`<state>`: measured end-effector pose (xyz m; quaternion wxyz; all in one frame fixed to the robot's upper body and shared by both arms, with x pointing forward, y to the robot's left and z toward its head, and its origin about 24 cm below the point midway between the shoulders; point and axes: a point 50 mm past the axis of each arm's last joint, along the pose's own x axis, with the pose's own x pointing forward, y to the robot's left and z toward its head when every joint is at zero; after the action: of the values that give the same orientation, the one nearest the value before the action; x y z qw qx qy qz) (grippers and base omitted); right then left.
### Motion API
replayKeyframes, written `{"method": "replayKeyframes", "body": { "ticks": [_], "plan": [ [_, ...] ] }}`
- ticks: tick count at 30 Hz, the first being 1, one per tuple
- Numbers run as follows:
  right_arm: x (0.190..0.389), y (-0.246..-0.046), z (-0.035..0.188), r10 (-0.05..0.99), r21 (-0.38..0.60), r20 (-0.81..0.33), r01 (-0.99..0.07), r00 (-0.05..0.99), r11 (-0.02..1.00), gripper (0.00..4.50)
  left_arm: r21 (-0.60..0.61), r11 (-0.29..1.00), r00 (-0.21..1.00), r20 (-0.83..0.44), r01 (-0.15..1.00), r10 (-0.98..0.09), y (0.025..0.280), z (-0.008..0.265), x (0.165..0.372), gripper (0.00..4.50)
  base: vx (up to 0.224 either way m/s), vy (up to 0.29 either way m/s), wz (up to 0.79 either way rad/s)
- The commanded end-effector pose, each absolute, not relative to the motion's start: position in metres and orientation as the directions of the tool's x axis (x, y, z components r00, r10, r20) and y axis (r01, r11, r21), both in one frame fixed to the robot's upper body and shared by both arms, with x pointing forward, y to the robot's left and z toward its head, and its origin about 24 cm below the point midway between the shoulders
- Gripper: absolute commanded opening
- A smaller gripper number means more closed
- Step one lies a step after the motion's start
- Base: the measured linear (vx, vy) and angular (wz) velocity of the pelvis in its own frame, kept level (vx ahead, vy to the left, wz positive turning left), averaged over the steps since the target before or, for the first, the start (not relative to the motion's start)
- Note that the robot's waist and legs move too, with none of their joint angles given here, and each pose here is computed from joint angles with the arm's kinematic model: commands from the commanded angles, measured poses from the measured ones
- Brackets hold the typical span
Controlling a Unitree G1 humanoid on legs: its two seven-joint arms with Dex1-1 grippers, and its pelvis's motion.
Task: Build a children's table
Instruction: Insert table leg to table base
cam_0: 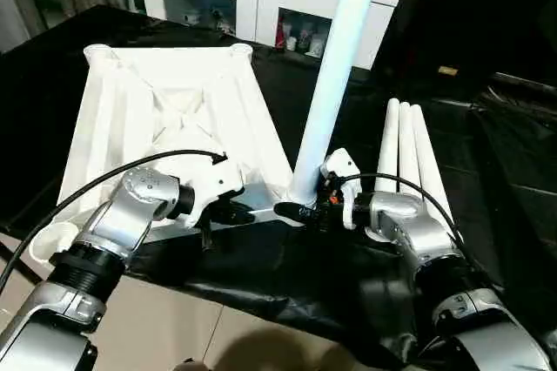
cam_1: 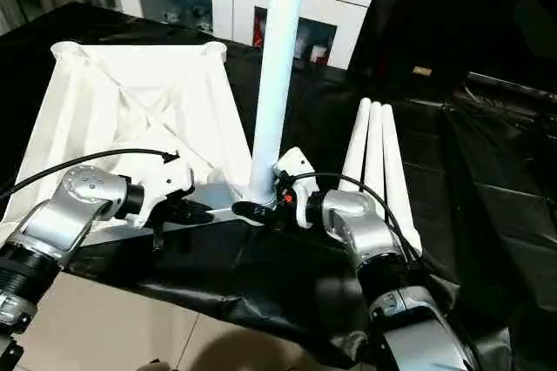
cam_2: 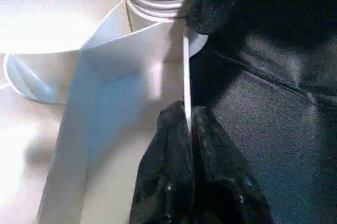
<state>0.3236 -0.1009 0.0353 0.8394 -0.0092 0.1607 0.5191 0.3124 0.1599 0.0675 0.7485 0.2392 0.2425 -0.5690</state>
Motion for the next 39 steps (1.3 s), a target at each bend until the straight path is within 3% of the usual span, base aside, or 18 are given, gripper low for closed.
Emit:
{"method": "replayKeyframes", "body": {
  "ticks": [1, 7, 14, 22, 23, 24, 29, 32, 38, 39],
  "plan": [
    [0.323, -0.103, 0.036, 0.867, 0.141, -0.298, -0.88, 0.399, 0.454, 3.35, 0.064, 0.166, 0.169, -0.636, 0.984, -0.753, 0.15, 0.065, 0.307, 0.0, 0.0, 0.0, 0.0],
    [0.322, -0.106, 0.037, 0.868, 0.145, -0.298, -0.88, 0.397, 0.452, 2.88, 0.06, 0.165, 0.165, -0.638, 0.984, -0.753, 0.152, 0.066, 0.307, 0.0, 0.0, 0.0, 0.0],
    [0.32, -0.104, 0.03, 0.852, 0.164, -0.296, -0.856, 0.432, 0.491, 2.77, 0.041, 0.155, 0.144, -0.645, 0.987, -0.75, 0.155, 0.064, 0.304, 0.0, 0.0, 0.0, 0.0],
    [0.334, -0.101, 0.018, 0.68, 0.175, -0.32, -0.664, 0.66, 0.727, 2.75, 0.102, 0.347, 0.334, -0.608, 0.932, -0.72, 0.145, 0.061, 0.325, 0.0, 0.0, 0.0, 0.0],
    [0.339, -0.101, 0.015, 0.588, 0.183, -0.335, -0.561, 0.736, 0.807, 2.75, 0.125, 0.437, 0.422, -0.589, 0.89, -0.689, 0.139, 0.06, 0.335, 0.0, 0.0, 0.0, 0.0],
    [0.345, -0.102, 0.011, 0.427, 0.188, -0.364, -0.384, 0.828, 0.904, 2.75, 0.145, 0.547, 0.528, -0.545, 0.824, -0.651, 0.127, 0.06, 0.349, 0.0, 0.0, 0.0, 0.0],
    [0.351, -0.095, 0.01, 0.264, 0.186, -0.377, -0.207, 0.888, 0.961, 2.75, 0.141, 0.655, 0.634, -0.464, 0.743, -0.619, 0.102, 0.063, 0.363, 0.0, 0.0, 0.0, 0.0],
    [0.352, -0.087, 0.012, 0.227, 0.179, -0.371, -0.17, 0.9, 0.969, 2.75, 0.192, 0.673, 0.669, -0.469, 0.715, -0.577, 0.095, 0.061, 0.367, 0.0, 0.0, 0.0, 0.0],
    [0.354, -0.072, 0.02, 0.269, 0.184, -0.33, -0.218, 0.905, 0.958, 2.75, 0.233, 0.65, 0.666, -0.484, 0.723, -0.568, 0.093, 0.061, 0.369, 0.0, 0.0, 0.0, 0.0],
    [0.355, -0.07, 0.021, 0.281, 0.194, -0.319, -0.228, 0.905, 0.954, 3.31, 0.236, 0.645, 0.663, -0.486, 0.727, -0.57, 0.093, 0.061, 0.37, 0.0, 0.0, 0.0, 0.0]
  ]
}}
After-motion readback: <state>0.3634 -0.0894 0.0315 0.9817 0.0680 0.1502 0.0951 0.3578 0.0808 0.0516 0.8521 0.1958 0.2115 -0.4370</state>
